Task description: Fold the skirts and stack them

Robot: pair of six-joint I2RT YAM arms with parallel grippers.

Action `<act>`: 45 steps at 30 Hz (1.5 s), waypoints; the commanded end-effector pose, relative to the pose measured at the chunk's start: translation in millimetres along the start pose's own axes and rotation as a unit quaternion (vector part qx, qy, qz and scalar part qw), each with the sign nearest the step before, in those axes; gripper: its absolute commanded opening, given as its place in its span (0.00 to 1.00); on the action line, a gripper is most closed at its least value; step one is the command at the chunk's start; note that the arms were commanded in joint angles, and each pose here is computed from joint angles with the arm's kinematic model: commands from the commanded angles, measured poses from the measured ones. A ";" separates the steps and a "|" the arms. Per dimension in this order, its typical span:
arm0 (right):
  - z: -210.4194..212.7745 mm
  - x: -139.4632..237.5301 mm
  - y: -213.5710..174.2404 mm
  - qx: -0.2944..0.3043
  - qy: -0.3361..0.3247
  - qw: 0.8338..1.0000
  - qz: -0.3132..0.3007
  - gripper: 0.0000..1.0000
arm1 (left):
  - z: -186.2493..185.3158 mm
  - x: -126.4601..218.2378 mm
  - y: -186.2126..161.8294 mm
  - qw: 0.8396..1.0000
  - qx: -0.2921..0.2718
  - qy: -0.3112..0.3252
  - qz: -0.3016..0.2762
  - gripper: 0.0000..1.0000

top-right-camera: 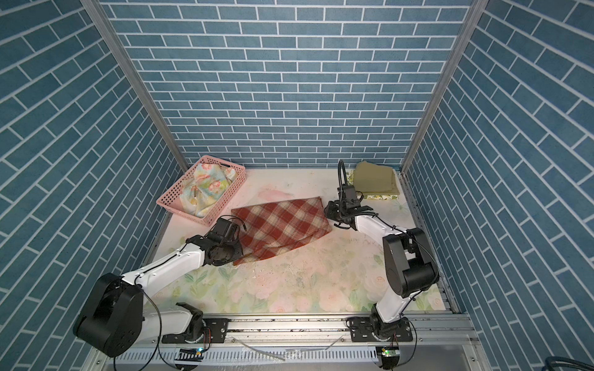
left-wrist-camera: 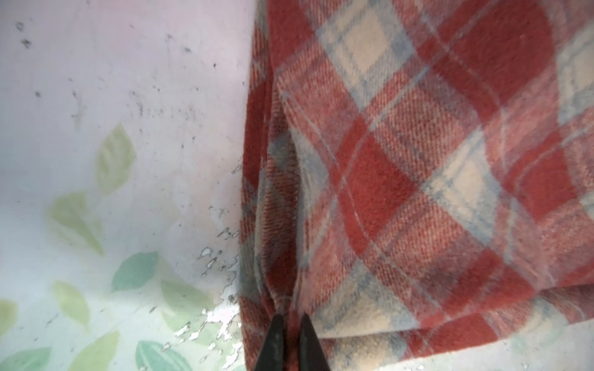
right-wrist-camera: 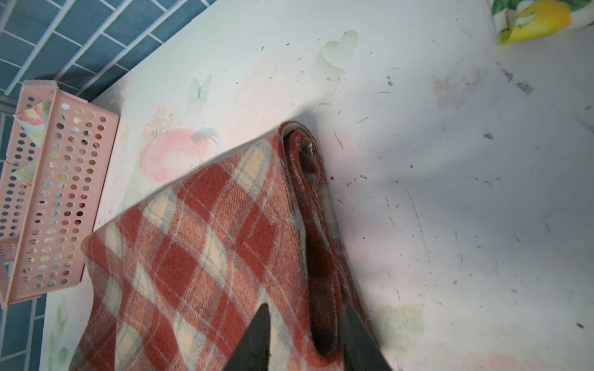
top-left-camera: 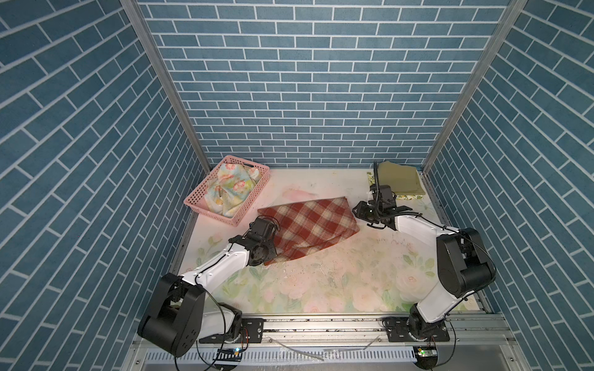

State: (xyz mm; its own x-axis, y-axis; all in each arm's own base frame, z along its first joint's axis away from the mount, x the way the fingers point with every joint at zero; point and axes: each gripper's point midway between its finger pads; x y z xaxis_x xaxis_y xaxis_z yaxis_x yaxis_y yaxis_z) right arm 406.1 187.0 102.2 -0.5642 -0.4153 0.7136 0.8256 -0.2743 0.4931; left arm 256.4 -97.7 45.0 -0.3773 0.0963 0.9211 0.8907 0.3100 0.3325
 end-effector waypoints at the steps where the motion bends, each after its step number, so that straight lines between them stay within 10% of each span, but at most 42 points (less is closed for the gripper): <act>1: -5.0 -7.7 -17.7 0.007 0.002 1.000 0.028 0.39 | 2.6 7.0 6.3 1.000 -0.010 0.013 -0.010 0.13; 16: -2.1 -8.7 -24.2 0.012 0.006 0.999 0.034 0.40 | 1.3 -7.3 8.8 0.999 -0.026 0.021 -0.007 0.32; 28: -1.2 -10.4 -33.8 0.037 0.002 0.998 0.054 0.44 | -8.7 -6.8 21.3 0.999 -0.035 0.014 -0.016 0.00; 35: 1.2 -28.3 -45.1 0.059 -0.012 0.994 0.087 0.44 | -7.6 4.6 25.4 0.999 -0.040 0.017 -0.027 0.00; 40: 8.8 -32.6 -40.1 0.071 -0.010 0.993 0.094 0.02 | -9.5 12.7 28.5 0.999 -0.039 0.011 -0.033 0.00; 45: 16.8 -15.0 -17.3 0.081 -0.014 0.995 0.063 0.00 | -7.4 27.8 33.5 0.998 -0.041 0.014 -0.048 0.00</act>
State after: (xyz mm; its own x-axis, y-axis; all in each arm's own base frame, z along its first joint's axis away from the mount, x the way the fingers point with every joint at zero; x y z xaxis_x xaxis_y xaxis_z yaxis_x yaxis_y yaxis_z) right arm 387.1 213.0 54.8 -0.3962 -0.4144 0.8193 0.9138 -0.0909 0.3959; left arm 277.7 -97.2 68.8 -0.4365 0.0661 0.8973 0.8780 0.2491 0.4087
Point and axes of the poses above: each gripper's point midway between its finger pads, its own x axis back along the fingers, its own z axis along the line the jaws close on, y = z × x, and after that the axes turned 2 degrees about -x, right-handed
